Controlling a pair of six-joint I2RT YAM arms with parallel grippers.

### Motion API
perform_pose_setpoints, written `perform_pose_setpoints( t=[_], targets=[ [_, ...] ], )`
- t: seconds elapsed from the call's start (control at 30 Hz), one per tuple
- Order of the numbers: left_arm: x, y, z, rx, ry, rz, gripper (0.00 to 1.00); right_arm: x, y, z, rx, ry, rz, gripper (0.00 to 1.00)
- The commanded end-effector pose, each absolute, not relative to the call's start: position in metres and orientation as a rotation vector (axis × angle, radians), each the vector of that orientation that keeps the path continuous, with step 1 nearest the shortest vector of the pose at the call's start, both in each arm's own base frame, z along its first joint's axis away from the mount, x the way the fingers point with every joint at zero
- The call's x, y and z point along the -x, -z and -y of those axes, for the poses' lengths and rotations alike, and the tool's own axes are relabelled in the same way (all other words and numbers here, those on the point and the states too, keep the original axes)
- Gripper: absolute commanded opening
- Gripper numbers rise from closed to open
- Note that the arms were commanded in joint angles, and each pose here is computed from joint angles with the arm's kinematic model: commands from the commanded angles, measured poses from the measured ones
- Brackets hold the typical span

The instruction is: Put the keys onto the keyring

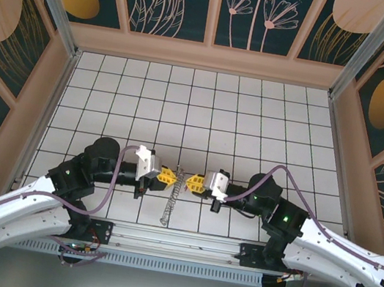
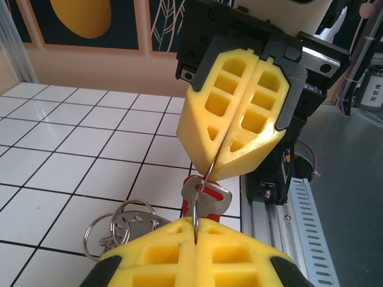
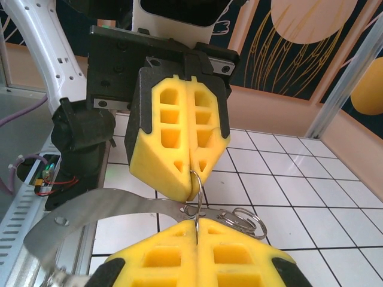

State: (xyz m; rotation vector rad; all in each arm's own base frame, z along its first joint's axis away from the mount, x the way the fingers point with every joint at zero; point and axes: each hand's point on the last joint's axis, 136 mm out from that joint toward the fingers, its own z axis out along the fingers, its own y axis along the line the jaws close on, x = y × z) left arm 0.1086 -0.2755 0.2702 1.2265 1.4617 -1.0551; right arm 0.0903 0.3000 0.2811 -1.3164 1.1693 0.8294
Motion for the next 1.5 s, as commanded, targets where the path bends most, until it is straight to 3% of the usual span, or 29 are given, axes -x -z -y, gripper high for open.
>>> perform_pose_setpoints(
  t=[0.0, 1.47],
  targets=[
    [-0.106, -0.285, 0.278, -1.231, 1.068, -1.382, 0.0, -0.089, -0.29, -0.301, 1.297, -0.851, -1.126, 0.0],
    [-0.107, -0.284, 0.278, -1.229, 1.045, -1.392, 0.0, -0.095, -0.301, -0.302, 1.22, -0.873, -1.114, 0.0]
  ],
)
